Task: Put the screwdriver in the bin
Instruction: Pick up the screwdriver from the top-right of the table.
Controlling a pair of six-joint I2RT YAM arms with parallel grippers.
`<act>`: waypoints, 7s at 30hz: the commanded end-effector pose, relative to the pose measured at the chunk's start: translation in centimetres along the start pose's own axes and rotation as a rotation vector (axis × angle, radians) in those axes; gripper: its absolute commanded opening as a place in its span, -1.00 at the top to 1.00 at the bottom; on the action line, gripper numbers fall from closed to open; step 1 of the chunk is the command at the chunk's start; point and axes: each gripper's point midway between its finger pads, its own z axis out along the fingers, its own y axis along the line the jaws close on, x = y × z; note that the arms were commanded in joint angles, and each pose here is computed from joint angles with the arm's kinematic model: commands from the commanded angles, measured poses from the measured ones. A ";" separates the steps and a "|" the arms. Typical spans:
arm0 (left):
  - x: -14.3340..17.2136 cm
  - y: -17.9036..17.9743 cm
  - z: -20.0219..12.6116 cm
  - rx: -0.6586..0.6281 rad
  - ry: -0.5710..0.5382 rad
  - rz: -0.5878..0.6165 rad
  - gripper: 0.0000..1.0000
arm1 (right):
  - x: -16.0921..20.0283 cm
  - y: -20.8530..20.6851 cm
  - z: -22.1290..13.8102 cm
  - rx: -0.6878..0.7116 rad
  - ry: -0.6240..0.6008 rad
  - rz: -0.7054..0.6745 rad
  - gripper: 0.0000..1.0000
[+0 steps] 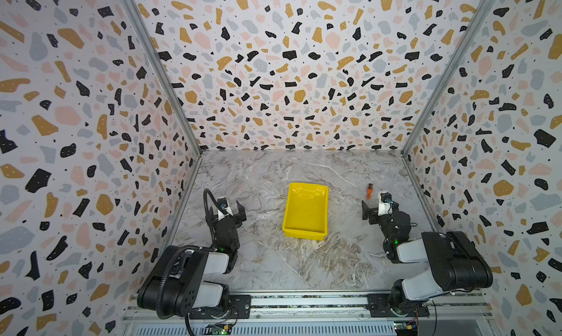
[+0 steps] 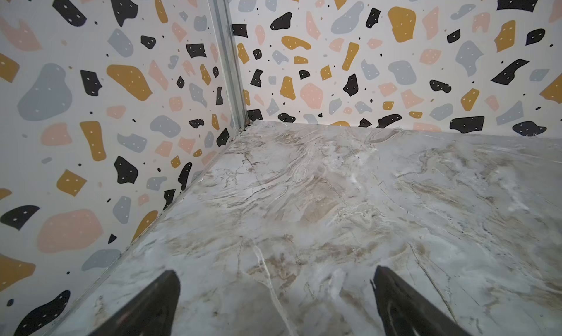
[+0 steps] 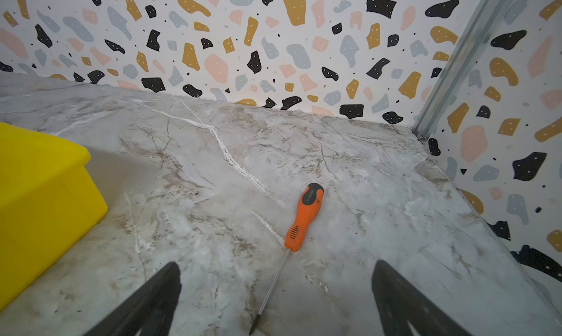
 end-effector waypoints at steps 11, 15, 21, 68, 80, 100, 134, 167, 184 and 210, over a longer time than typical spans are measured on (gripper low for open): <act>-1.2 0.1 -0.2 0.007 -0.048 -0.036 -1.00 | -1.0 0.0 0.1 0.022 -0.029 -0.007 -0.98; -1.3 0.0 -0.2 0.008 -0.049 -0.038 -1.00 | -1.0 0.0 0.1 0.022 -0.029 -0.009 -0.98; -1.3 0.0 -0.2 0.009 -0.049 -0.038 -1.00 | -1.0 0.0 0.0 0.025 -0.030 -0.009 -0.98; -4.4 -2.7 -4.8 0.222 0.175 -0.250 -0.99 | -5.5 2.7 -3.1 0.168 -0.107 -0.145 -0.98; -2.7 -1.6 -5.2 0.163 0.221 -0.316 -1.00 | -5.5 7.7 -3.8 -0.002 0.311 -0.038 -0.98; -0.6 2.1 -5.7 -0.043 0.233 -0.424 -1.00 | 2.8 0.7 -6.7 0.153 0.349 0.504 -0.98; 0.2 2.8 -5.7 -0.096 0.251 -0.421 -1.00 | -0.5 -4.0 7.6 0.249 0.525 0.625 -0.98; -0.6 -3.5 -5.3 0.257 0.260 -0.400 -0.99 | 5.2 -3.0 13.6 0.298 0.753 0.498 -0.20; -0.2 -3.3 -5.0 0.231 0.276 -0.398 -1.00 | 4.9 -2.6 11.9 0.311 0.765 0.503 0.80; 1.9 -2.0 -4.4 0.114 0.361 -0.364 -0.99 | -8.9 23.5 0.8 -0.277 0.520 0.637 0.75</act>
